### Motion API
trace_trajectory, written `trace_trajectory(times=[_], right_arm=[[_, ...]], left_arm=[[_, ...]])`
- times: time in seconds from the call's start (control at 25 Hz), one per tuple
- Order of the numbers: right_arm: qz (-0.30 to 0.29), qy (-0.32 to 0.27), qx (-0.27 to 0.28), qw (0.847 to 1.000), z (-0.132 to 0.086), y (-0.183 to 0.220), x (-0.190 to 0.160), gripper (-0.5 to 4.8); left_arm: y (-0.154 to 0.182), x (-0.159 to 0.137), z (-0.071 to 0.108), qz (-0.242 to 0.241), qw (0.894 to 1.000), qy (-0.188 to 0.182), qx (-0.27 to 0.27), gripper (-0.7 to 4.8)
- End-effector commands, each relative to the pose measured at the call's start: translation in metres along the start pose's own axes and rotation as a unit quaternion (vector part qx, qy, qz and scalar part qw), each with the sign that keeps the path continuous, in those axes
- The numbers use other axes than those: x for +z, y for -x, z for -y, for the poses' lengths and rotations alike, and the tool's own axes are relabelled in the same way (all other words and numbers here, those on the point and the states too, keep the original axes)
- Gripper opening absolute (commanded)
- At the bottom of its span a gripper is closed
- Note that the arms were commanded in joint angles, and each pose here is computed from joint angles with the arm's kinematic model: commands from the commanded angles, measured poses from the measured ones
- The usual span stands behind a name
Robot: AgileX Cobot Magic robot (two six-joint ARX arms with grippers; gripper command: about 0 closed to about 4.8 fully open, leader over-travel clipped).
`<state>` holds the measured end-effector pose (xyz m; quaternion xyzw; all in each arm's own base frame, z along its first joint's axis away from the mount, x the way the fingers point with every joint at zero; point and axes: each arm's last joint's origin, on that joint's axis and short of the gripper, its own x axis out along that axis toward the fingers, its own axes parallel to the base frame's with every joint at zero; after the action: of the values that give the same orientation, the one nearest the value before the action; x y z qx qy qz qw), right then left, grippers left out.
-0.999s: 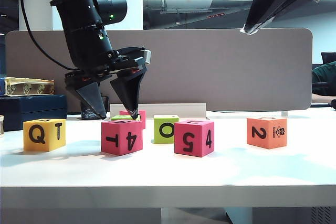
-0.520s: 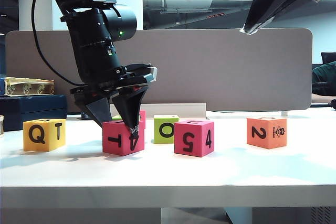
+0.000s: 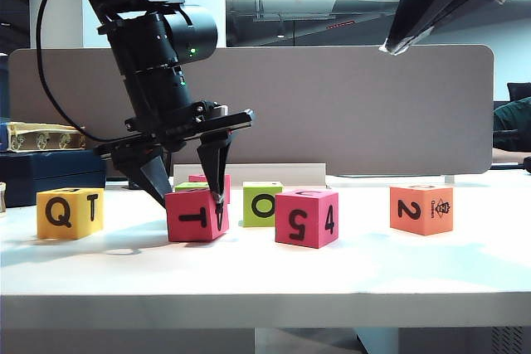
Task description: Select the appropriate blocks from the scattered letter blocks on the table and arrange them in a row to spell out "ABCD".
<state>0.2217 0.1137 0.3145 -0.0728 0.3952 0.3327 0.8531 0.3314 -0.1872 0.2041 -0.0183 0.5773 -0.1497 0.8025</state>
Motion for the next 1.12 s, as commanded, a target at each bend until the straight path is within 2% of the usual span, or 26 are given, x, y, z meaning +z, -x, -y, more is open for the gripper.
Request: trace_trajectory(times=[0.04, 0.2, 0.24, 0.4, 0.6, 0.8, 0.88, 0.96, 1.12], right_arm=[[0.007, 0.003, 0.001, 1.000, -0.001, 0.002, 0.002, -0.01], [0.007, 0.003, 0.002, 1.000, -0.001, 0.002, 0.002, -0.02], [0.007, 0.003, 0.002, 1.000, -0.001, 0.002, 0.002, -0.01], [0.007, 0.003, 0.002, 1.000, -0.001, 0.002, 0.002, -0.02], [0.007, 0.003, 0.002, 1.000, -0.001, 0.002, 0.002, -0.01], [0.007, 0.003, 0.001, 1.000, -0.001, 0.002, 0.002, -0.02], [0.007, 0.003, 0.001, 1.000, -0.001, 0.002, 0.002, -0.02], [0.007, 0.003, -0.001, 1.000, 0.000, 0.002, 0.002, -0.01], [0.007, 0.003, -0.005, 1.000, 0.000, 0.002, 0.002, -0.02]], left_arm=[[0.001, -0.001, 0.004, 0.006, 1.000, 0.016, 0.008, 2.75], [0.001, 0.000, 0.006, 0.011, 1.000, 0.018, 0.007, 2.79], [0.001, 0.000, 0.006, 0.013, 1.000, 0.025, 0.007, 3.00], [0.001, 0.000, 0.007, 0.014, 1.000, 0.023, 0.002, 4.73], [0.008, 0.001, 0.008, 0.017, 1.000, 0.016, 0.001, 4.76], [0.041, 0.014, 0.015, 0.048, 0.999, -0.017, -0.003, 4.75], [0.060, 0.021, 0.025, 0.069, 0.996, -0.048, -0.023, 4.75], [0.065, 0.022, 0.037, 0.081, 0.993, -0.080, -0.030, 4.75], [0.063, 0.017, 0.053, 0.094, 0.990, -0.104, -0.027, 4.75]])
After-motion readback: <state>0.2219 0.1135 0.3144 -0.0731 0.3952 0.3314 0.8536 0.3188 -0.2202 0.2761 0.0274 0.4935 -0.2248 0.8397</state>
